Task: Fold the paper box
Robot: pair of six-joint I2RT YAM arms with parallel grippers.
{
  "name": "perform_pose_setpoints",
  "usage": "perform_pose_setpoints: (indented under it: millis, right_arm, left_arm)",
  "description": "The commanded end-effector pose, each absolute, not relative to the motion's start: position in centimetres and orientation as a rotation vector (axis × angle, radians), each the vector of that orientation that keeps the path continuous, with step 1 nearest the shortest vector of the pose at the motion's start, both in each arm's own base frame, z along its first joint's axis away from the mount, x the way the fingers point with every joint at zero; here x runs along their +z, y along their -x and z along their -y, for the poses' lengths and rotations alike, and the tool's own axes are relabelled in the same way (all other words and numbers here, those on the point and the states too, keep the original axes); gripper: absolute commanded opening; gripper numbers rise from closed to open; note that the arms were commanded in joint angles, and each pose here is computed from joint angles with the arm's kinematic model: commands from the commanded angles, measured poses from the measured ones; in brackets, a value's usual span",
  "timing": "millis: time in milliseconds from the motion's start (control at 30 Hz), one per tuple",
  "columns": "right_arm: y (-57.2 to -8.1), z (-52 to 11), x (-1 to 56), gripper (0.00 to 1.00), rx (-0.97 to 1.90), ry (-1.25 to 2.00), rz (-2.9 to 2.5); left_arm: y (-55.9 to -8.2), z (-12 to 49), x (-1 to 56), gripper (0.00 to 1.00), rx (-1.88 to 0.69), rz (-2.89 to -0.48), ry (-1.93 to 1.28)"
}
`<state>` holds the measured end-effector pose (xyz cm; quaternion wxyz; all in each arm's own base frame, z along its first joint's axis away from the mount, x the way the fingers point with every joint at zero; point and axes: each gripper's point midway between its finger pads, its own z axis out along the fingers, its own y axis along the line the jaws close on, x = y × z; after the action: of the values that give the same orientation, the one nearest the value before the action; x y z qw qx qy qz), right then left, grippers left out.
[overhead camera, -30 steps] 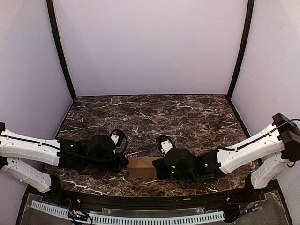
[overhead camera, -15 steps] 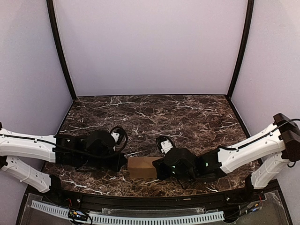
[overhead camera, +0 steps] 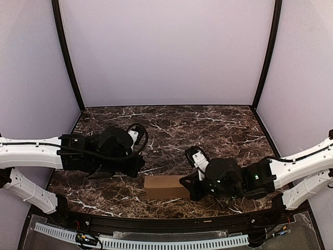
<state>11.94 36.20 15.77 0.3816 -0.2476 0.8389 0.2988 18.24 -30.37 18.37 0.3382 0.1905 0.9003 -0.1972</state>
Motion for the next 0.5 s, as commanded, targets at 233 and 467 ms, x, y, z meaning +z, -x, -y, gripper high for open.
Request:
perform_pose_setpoints:
  millis: [233,467]
  right_arm:
    - [-6.4,-35.5,7.6,0.00,0.738,0.902,-2.300]
    - [-7.3,-35.8,5.3,0.00,0.715,0.740,-2.372]
  left_arm:
    - [-20.6,35.6,15.1,0.03,-0.488,-2.422,-0.717]
    - [-21.1,38.6,12.2,0.01,-0.476,-2.490,-0.826]
